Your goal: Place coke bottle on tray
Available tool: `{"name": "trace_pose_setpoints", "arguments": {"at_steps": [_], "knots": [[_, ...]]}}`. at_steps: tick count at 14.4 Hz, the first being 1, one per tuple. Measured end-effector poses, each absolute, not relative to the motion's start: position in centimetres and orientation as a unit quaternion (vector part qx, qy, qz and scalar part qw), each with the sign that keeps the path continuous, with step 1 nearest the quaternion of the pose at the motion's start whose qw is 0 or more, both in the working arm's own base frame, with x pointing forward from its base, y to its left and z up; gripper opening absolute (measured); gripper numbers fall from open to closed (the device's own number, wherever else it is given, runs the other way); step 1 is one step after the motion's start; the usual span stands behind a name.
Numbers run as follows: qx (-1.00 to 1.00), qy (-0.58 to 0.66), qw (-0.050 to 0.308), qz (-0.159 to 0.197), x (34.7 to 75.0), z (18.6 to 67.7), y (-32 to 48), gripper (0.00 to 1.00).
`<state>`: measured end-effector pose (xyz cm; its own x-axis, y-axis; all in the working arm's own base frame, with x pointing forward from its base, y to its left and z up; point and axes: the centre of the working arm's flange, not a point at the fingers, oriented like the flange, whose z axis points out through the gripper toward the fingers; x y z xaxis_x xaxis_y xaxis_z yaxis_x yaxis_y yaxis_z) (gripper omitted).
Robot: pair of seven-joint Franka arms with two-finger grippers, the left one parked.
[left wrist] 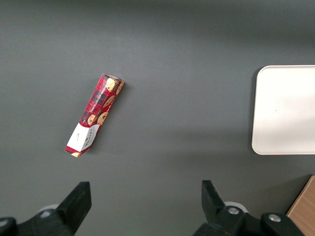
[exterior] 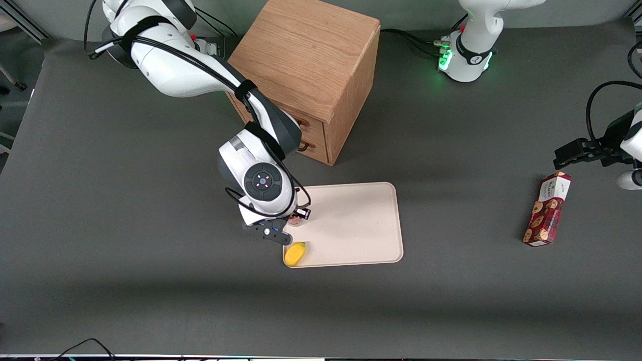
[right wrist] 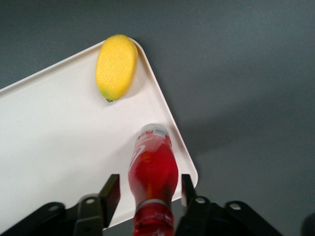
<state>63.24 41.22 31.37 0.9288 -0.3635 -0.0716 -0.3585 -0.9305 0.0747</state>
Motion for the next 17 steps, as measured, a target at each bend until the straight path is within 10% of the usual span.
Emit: {"name": "trace_pose_setpoints", "arguments": {"at_steps": [4,17], "knots": [[0.994,-0.098,0.029,-0.029,63.1,34.6,39.9,1.00],[0.998,-0.026,0.041,-0.046,61.3,53.1,5.9,1.00]]}}
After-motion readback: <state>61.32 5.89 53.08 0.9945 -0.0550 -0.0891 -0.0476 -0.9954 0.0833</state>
